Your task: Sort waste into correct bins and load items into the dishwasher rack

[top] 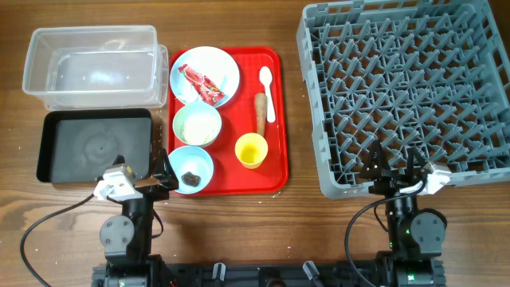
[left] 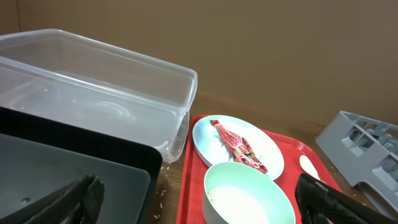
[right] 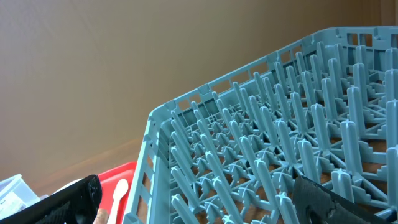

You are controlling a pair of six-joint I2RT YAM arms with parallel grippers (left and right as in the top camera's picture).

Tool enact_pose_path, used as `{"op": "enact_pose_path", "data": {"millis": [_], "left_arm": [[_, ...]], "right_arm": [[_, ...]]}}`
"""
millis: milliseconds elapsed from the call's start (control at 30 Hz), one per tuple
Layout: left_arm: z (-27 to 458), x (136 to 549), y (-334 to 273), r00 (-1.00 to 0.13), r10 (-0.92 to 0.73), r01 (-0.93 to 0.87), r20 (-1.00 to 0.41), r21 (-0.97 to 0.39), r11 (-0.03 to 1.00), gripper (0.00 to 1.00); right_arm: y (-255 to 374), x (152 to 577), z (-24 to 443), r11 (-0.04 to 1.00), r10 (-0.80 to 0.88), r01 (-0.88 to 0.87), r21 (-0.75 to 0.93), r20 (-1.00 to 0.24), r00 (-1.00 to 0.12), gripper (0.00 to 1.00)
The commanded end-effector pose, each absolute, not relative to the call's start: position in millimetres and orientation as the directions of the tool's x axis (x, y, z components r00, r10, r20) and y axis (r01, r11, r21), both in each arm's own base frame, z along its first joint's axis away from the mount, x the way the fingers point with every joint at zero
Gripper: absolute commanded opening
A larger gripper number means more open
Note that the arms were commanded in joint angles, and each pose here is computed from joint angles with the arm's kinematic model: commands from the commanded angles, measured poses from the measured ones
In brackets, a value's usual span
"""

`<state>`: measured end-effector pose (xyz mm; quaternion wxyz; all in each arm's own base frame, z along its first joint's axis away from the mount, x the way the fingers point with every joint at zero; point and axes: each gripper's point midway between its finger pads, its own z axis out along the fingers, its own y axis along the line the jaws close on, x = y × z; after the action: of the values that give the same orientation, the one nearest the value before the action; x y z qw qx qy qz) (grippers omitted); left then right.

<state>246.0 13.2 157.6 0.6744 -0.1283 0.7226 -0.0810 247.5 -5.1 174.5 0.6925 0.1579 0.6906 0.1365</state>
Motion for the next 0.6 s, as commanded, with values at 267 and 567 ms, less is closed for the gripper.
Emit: {"op": "enact_pose_path", "data": {"millis": [267,567], "left_arm": [[157.2,246.0,11.7,-0.058,-0.281,-0.064,-0.958,-0.277,0.959,1.00],[157.4,246.0,11.7,-0.057,-0.281,-0.064,-0.958,-0.277,0.959,1.00]], "right_arm": [[-8.6,247.1,176.4,0.910,0.413,0.042,0.413,-0.911,0.025,1.00],[-15.0,246.7,177.6,0.892,0.445,0.072,0.447,-0.894,0.048,1.00]]}}
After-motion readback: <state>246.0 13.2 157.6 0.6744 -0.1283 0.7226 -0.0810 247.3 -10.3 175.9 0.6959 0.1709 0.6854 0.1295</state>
